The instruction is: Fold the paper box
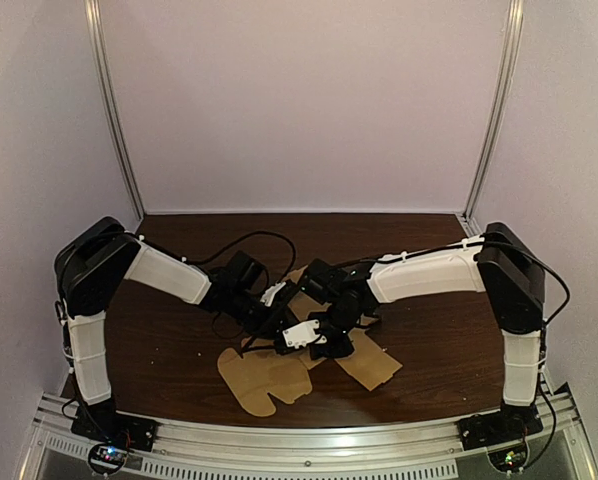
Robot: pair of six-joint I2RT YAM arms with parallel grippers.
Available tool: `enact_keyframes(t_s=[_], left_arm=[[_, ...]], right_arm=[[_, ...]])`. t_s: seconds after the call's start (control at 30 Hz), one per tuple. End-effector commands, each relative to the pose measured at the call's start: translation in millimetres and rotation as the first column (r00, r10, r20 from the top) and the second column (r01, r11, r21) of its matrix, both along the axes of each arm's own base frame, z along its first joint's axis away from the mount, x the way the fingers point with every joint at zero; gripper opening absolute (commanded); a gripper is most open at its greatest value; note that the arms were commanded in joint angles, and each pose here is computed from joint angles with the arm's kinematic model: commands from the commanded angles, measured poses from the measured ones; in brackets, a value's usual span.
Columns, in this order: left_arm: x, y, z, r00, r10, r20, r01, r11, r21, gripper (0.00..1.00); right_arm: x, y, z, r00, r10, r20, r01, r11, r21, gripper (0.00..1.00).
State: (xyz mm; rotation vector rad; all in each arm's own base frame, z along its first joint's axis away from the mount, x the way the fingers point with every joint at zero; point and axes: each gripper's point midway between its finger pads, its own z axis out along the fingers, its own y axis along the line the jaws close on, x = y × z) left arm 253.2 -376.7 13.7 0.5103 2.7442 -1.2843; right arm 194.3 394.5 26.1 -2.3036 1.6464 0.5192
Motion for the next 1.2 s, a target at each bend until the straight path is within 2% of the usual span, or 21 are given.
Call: enact_keyframes(t_s=[0.0,0.23,0.43,0.73,0.83,0.97,1.17], left_arm=[[-26,31,-51,0.992,0.028,-0.124,-0.005,0.984,0.18,0.0],[-27,31,-51,0.992,0.019,-0.125,0.003,0.985,0.174,0.0],[-26,36,-54,0.994,0.009,-0.107,0.014,0.977,0.213,0.0],[-23,33,-41,0.997,-0.014,-0.079,0.03,0.98,0.199,0.0],[-12,34,-16,0.999,-0.039,-0.016,0.041,0.97,0.24,0.02],[19,34,45,0.985,-0.091,0.149,0.041,0.95,0.309,0.1],[61,33,145,0.925,-0.071,0.374,-0.042,0.957,0.287,0.25]], right_arm=[[-9,-33,-55,1.0,0.024,-0.001,-0.023,0.979,-0.202,0.01],[-12,-50,-72,0.998,0.052,0.018,-0.045,0.957,-0.287,0.01],[-15,-55,-77,0.998,0.054,-0.01,-0.054,0.945,-0.322,0.01],[-19,-61,-76,0.998,0.062,-0.033,-0.069,0.935,-0.348,0.02],[-13,-55,-53,0.999,0.047,-0.002,-0.045,0.944,-0.326,0.02],[-6,-41,-4,0.999,0.011,0.037,-0.001,0.967,-0.256,0.02],[-1,-37,74,0.993,-0.051,0.105,0.065,0.989,-0.135,0.09]])
